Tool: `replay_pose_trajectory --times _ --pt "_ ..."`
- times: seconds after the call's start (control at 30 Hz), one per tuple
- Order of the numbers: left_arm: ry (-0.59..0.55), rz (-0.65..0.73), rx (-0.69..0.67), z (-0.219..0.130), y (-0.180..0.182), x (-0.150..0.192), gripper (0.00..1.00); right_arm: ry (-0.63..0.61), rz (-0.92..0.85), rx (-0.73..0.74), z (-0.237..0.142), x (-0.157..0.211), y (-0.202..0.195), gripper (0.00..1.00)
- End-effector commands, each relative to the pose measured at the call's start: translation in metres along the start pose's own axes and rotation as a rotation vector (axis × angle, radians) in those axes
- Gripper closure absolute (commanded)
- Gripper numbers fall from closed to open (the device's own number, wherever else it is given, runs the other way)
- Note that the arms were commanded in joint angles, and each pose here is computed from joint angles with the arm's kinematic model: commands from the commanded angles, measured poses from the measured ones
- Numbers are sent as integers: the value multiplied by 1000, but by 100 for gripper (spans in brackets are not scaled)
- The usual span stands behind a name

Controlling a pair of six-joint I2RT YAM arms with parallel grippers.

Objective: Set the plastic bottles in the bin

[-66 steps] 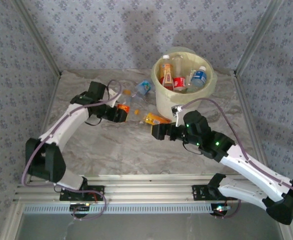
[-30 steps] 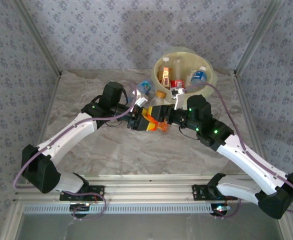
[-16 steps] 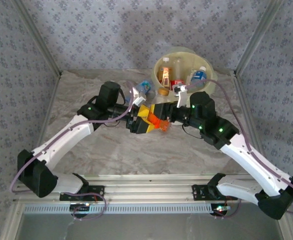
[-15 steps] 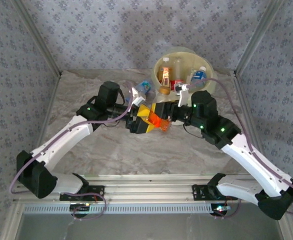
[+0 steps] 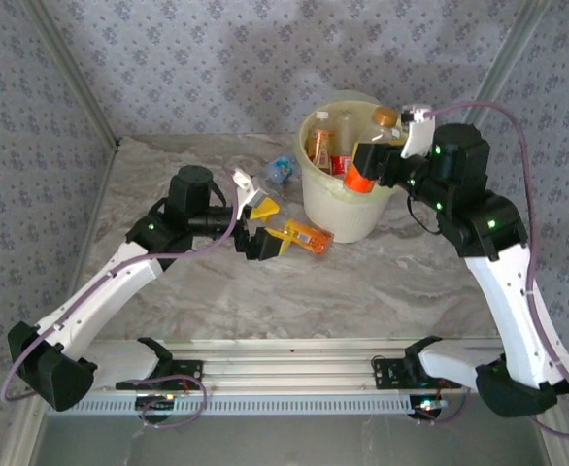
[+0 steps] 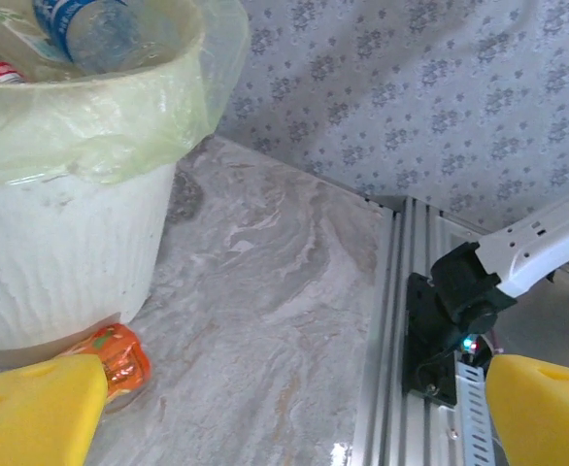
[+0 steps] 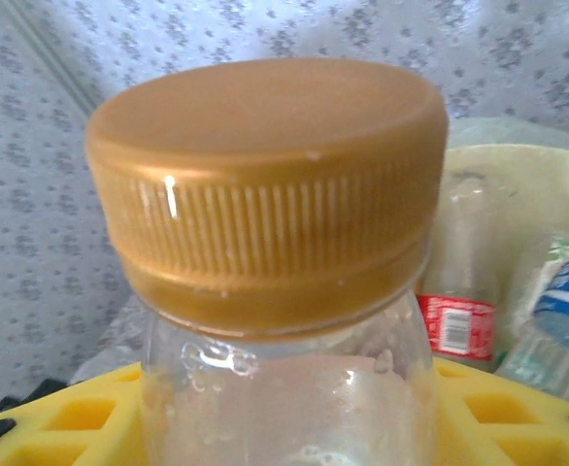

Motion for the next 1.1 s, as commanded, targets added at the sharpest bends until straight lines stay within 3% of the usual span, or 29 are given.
replay_pose_trajectory --times 0.0,0.37,1.07 --pt "-43 25 -45 -2 3 -7 0 75 -61 78 11 -3 -17 47" --pt "-22 27 -87 0 11 -4 0 216 -28 169 88 -3 -69 48" --pt "33 25 -131 8 23 6 0 285 -123 393 200 21 -141 50"
Point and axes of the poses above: each hand's point on the last joint's axis, 136 mm out from that joint toward the fingers, its own z axis out along the fingers, its own y axis along the line the jaws close on, x = y × z, the point moved 5 cm from there along -z, back along the fingers, and after that the axes turned 15 degrees about -z, right-handed, at the moved point
